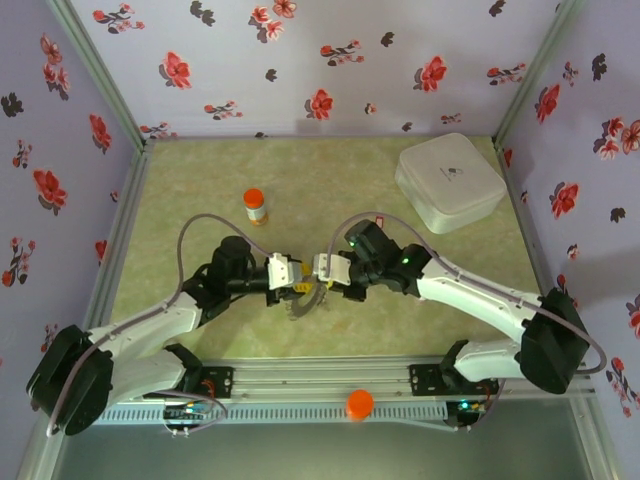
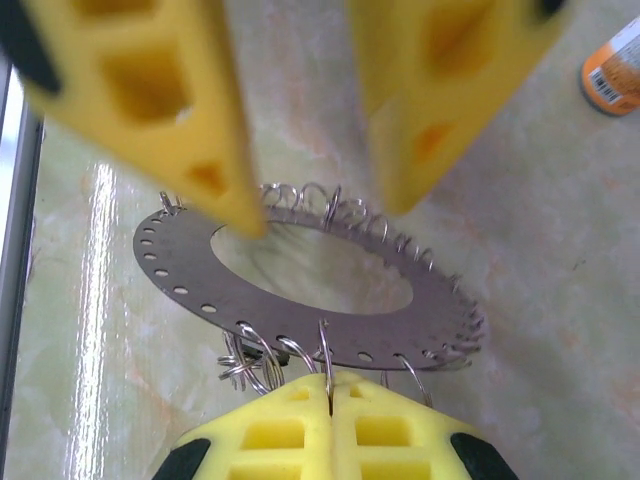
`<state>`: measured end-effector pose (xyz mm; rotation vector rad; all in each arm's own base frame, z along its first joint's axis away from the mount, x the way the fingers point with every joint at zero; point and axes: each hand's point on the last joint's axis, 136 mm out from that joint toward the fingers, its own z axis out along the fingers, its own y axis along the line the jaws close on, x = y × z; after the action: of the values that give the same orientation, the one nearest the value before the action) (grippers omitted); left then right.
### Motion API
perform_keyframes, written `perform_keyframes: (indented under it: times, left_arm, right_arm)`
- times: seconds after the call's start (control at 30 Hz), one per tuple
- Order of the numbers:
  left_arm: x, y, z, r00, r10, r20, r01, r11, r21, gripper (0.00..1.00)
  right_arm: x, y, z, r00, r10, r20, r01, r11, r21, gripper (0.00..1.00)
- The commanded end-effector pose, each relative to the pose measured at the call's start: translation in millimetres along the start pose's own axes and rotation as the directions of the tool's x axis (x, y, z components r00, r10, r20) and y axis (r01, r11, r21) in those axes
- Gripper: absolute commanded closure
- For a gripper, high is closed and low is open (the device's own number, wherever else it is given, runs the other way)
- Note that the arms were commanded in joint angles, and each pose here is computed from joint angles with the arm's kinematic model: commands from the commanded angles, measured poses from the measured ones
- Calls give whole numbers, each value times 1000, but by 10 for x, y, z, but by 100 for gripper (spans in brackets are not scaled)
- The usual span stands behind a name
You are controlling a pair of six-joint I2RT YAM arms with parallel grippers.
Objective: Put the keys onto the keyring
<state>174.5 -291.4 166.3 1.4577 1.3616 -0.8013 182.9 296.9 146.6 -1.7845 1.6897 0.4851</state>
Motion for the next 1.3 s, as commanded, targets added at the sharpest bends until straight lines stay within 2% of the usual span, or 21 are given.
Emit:
perform_keyframes:
  times: [0.0, 0.17, 0.33, 0.6, 0.87, 1.27]
  left_arm:
    - [35, -116, 42, 1000, 17, -11, -17, 998, 60, 68]
    - [71, -100, 65, 999, 21, -29, -19, 999, 50, 67]
    - [48, 13, 31, 998, 57, -33, -58, 998, -26, 69]
    - [-273, -91, -129, 985, 119, 123, -116, 993, -36, 65]
    - [14, 21, -65, 991, 127, -48, -129, 990, -56, 68]
    - [47, -10, -19, 993, 105, -55, -107, 994, -34, 68]
  right_arm:
    - [-232, -95, -125, 999, 8, 48, -10, 999, 35, 100]
    - [-334, -91, -156, 998, -6, 66, 4, 999, 40, 100]
    - [-272, -70, -144, 999, -37, 20, 36, 998, 48, 100]
    - [-213, -41, -156, 997, -71, -28, 72, 996, 59, 100]
    - [-386, 38, -171, 994, -106, 36, 105, 993, 45, 100]
    - [-534, 86, -130, 988, -141, 59, 139, 990, 34, 100]
